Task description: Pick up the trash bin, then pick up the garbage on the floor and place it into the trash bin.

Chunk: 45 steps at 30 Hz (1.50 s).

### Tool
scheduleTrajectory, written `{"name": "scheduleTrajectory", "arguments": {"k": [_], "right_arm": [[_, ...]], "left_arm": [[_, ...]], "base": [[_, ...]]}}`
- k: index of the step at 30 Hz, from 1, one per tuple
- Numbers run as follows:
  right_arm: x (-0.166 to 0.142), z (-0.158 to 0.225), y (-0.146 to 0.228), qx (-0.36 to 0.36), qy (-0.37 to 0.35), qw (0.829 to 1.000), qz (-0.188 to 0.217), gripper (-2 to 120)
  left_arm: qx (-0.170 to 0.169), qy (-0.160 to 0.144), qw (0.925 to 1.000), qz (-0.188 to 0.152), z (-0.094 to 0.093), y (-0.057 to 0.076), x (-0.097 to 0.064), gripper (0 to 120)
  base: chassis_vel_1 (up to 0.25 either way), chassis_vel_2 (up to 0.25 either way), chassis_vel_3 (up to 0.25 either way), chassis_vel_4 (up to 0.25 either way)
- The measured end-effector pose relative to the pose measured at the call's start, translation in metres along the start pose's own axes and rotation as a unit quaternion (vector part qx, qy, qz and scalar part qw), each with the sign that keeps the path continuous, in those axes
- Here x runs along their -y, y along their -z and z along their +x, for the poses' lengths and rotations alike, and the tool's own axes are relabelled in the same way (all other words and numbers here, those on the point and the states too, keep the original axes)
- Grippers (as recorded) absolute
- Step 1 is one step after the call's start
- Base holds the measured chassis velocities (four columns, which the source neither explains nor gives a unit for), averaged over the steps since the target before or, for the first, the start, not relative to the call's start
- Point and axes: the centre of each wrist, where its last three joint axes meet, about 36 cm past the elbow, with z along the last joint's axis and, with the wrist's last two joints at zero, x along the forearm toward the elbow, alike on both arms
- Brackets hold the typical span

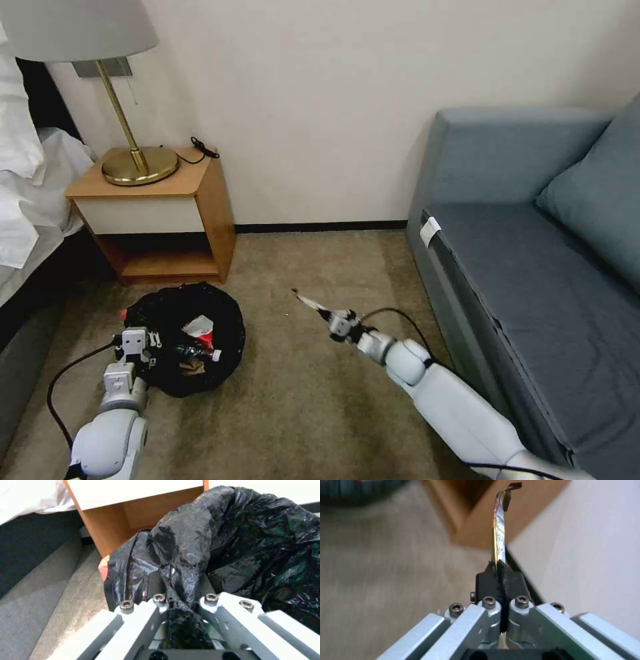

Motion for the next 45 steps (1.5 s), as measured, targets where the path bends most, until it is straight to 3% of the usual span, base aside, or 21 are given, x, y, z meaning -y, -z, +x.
{"name": "scheduleTrajectory", "arguments": {"k": [4,7,19,28,31,39,44,45], "right_arm": [[0.005,-0.018,0.029,0.037,0.006,0.999,-0.016,0],[0.002,-0.036,0.066,0.080,0.018,0.994,-0.065,0],[-0.031,-0.073,0.097,0.132,0.052,0.978,-0.153,0],[-0.056,-0.096,0.090,0.124,0.068,0.973,-0.180,0],[-0.079,-0.102,0.091,0.118,0.086,0.970,-0.196,0],[-0.102,-0.104,0.088,0.095,0.081,0.974,-0.192,0],[-0.099,-0.098,0.078,0.075,0.069,0.979,-0.175,16],[-0.098,-0.095,0.073,0.069,0.066,0.981,-0.167,25]], "left_arm": [[0.002,-0.003,1.0000,0.001,-0.003,0.002,0.003,4],[0.009,-0.006,0.9999,0.004,-0.009,0.007,0.007,4],[0.018,-0.003,0.9997,0.019,-0.024,0.014,0.013,4],[0.018,-0.006,0.9995,0.027,-0.026,0.013,0.017,4],[0.020,-0.008,0.9993,0.031,-0.027,0.013,0.019,4],[0.021,-0.011,0.9991,0.035,-0.026,0.011,0.023,4],[0.021,-0.011,0.9991,0.035,-0.023,0.009,0.023,4],[0.021,-0.011,0.9991,0.035,-0.022,0.009,0.023,4]], "base": [[0.000,0.000,0.000,0.000],[0.000,0.000,0.000,0.000],[0.000,0.000,0.000,0.000],[0.000,0.000,0.000,0.000],[0.000,0.000,0.000,0.000],[0.000,0.000,0.000,0.000],[0.000,0.000,0.000,0.000],[0.000,0.000,0.000,0.000]]}}
